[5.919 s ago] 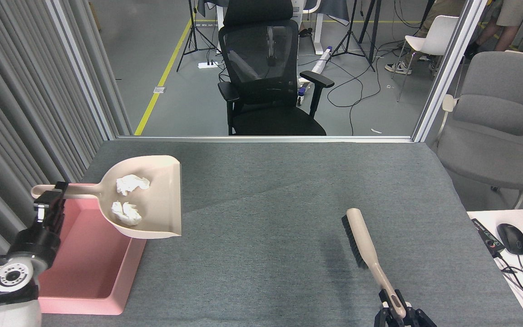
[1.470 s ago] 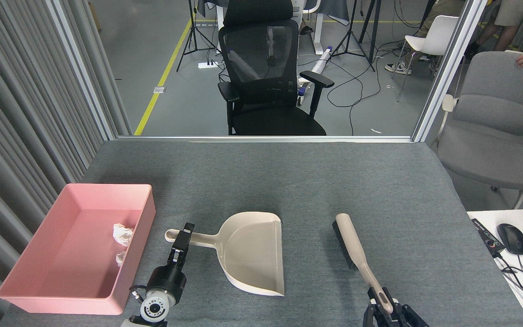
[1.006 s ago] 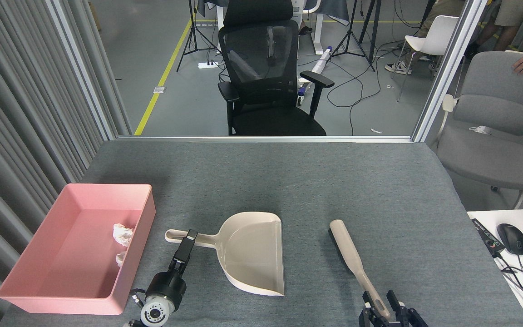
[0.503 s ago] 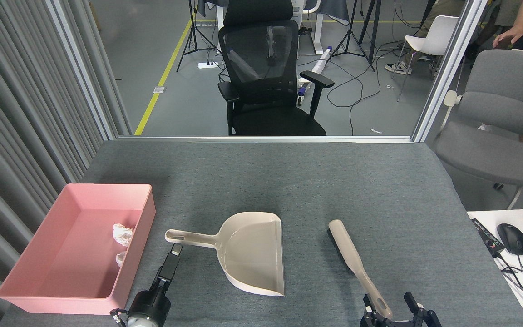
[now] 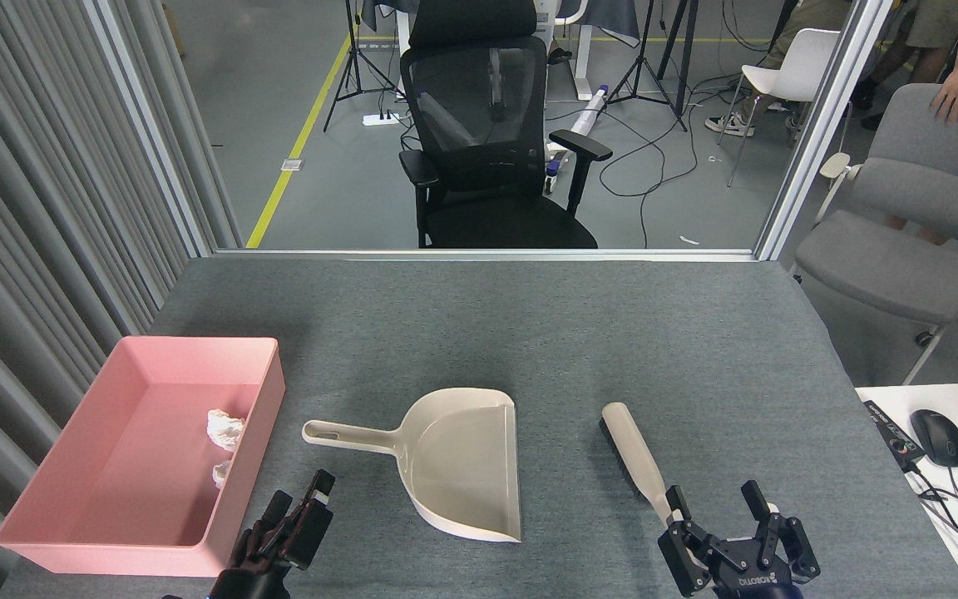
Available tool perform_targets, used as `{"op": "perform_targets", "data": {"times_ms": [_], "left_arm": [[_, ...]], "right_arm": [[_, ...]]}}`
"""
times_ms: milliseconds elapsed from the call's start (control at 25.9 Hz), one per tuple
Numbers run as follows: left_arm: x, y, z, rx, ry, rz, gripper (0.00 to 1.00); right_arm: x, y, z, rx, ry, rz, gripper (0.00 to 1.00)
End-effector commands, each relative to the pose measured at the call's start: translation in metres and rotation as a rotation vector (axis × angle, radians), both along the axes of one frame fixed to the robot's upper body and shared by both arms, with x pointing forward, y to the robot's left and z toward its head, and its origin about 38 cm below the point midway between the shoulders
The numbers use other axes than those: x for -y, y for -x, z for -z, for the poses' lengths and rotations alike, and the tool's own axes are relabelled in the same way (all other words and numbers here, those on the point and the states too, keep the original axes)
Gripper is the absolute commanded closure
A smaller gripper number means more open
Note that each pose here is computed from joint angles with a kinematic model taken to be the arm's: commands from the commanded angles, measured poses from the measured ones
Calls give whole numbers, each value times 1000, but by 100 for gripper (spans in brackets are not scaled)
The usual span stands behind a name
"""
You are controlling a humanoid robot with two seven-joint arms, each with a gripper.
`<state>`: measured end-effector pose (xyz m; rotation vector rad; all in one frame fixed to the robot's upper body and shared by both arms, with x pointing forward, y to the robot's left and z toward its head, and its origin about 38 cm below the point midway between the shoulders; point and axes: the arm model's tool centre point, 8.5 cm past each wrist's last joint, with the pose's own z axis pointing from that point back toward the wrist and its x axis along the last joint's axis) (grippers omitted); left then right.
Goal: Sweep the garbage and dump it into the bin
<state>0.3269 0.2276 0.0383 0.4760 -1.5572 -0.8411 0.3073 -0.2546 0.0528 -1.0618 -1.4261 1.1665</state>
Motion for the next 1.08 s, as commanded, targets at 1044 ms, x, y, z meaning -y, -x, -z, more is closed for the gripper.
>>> {"op": "perform_targets", "data": {"times_ms": [1044], "left_arm": [[-41,5,-46,221,-633,-172,1]], "right_arm": [[-36,-44,-12,32,86,96,2]]}}
